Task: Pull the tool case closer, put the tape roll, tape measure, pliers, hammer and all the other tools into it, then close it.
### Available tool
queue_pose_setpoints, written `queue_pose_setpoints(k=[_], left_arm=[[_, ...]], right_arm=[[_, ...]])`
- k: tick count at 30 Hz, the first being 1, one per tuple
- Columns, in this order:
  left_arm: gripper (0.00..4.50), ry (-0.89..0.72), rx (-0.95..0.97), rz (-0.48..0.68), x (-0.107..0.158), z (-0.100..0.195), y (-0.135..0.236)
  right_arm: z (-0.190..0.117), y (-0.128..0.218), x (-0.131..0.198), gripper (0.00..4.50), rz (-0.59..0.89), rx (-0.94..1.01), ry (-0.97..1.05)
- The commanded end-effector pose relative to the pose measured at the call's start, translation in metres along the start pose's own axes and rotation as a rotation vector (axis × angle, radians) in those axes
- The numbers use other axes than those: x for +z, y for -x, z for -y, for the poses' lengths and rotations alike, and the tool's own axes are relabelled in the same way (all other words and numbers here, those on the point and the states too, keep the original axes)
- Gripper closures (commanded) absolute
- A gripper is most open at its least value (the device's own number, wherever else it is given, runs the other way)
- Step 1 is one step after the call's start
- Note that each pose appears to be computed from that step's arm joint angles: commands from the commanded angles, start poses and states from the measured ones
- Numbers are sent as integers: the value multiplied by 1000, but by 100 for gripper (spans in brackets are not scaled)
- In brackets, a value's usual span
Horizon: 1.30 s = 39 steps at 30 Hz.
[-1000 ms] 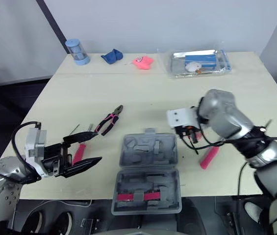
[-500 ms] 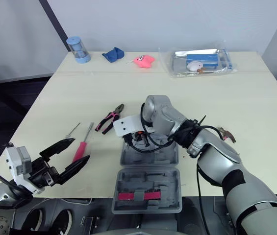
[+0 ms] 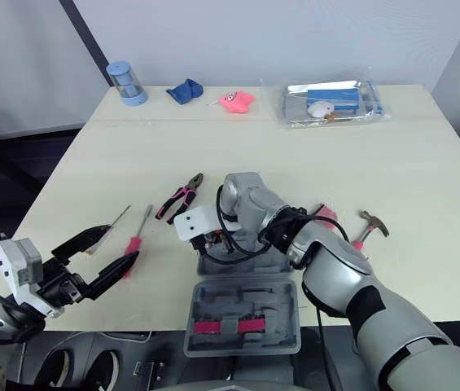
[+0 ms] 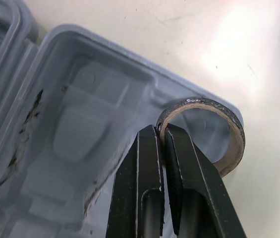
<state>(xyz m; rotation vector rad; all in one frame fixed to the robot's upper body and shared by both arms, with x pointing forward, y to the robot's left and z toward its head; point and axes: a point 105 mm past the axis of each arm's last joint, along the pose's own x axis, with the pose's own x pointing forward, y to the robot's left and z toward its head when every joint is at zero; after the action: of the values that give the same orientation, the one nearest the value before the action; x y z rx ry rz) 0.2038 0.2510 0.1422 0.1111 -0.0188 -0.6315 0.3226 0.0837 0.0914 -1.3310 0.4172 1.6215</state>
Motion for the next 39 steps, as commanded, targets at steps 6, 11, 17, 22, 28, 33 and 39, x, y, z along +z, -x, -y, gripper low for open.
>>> queue_pose_setpoints(k=[6,11,17,22,28,33,39], left_arm=[[0,-7,4,2,6,-6,4],[0,25,-26,-7,5,-3,2],[0,32,-36,-7,9,-3,0],[0,31,-36,-11,9,-4,1],[0,30,-44,-3,10,-3,-2],[0,28,-45,-1,10,-3,-4],[0,27,-49,-3,10,-4,-5]], right_arm=[[10,8,5,447,4,-38,29],[9,12,0,447,-15,-28,19],[5,10,-1,447,-12,-4,5],[5,9,0,447,-9,-5,2],[7,11,3,447,17,-18,-2],[8,12,4,242,23,-25,-3],[9,13,6,14,32,-31,-5]])
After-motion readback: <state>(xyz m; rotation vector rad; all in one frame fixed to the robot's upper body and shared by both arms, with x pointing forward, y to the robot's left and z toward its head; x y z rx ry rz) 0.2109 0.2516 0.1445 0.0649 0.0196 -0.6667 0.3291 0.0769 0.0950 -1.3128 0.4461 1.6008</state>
